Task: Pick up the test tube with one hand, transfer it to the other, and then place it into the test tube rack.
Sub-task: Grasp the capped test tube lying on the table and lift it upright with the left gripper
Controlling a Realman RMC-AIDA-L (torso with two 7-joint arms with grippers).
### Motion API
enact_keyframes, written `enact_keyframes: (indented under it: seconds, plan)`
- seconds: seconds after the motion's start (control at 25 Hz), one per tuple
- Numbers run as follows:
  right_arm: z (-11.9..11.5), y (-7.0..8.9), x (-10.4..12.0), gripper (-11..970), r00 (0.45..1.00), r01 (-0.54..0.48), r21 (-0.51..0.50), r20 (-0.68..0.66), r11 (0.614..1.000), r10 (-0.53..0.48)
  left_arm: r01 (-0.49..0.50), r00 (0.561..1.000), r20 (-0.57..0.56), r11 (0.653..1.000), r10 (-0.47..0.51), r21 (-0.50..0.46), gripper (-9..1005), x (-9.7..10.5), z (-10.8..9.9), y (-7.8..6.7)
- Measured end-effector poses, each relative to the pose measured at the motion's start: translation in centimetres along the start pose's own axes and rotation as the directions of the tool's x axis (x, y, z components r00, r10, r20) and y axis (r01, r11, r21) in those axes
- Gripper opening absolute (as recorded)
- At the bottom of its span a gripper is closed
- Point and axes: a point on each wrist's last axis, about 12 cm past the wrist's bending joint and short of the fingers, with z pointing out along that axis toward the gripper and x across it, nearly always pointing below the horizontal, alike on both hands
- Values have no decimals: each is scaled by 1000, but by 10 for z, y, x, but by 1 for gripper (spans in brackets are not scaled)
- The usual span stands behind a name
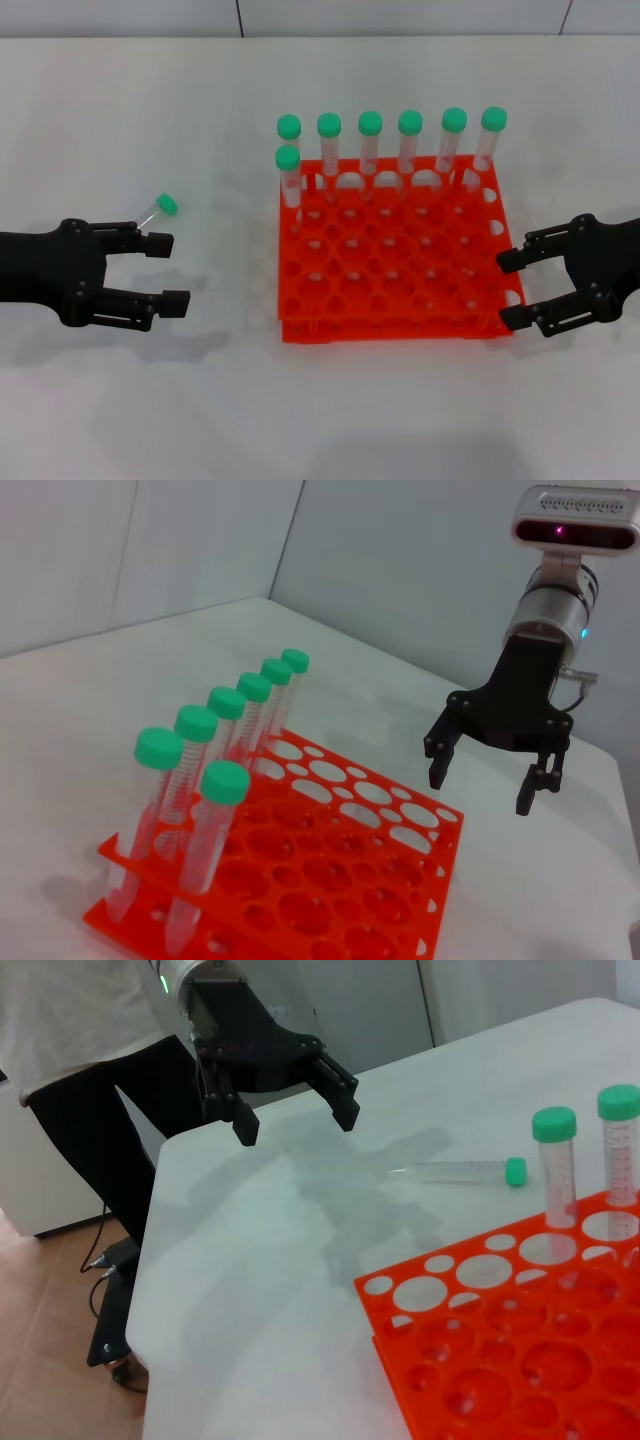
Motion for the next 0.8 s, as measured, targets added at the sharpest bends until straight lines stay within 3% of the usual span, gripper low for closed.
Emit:
enact_keyframes:
  seconds: [0.8]
  plan:
    - [0,1,2,737,1000,-4,0,1,1000,4,3,1000,3,1000,-3,6,880,0,2,-1]
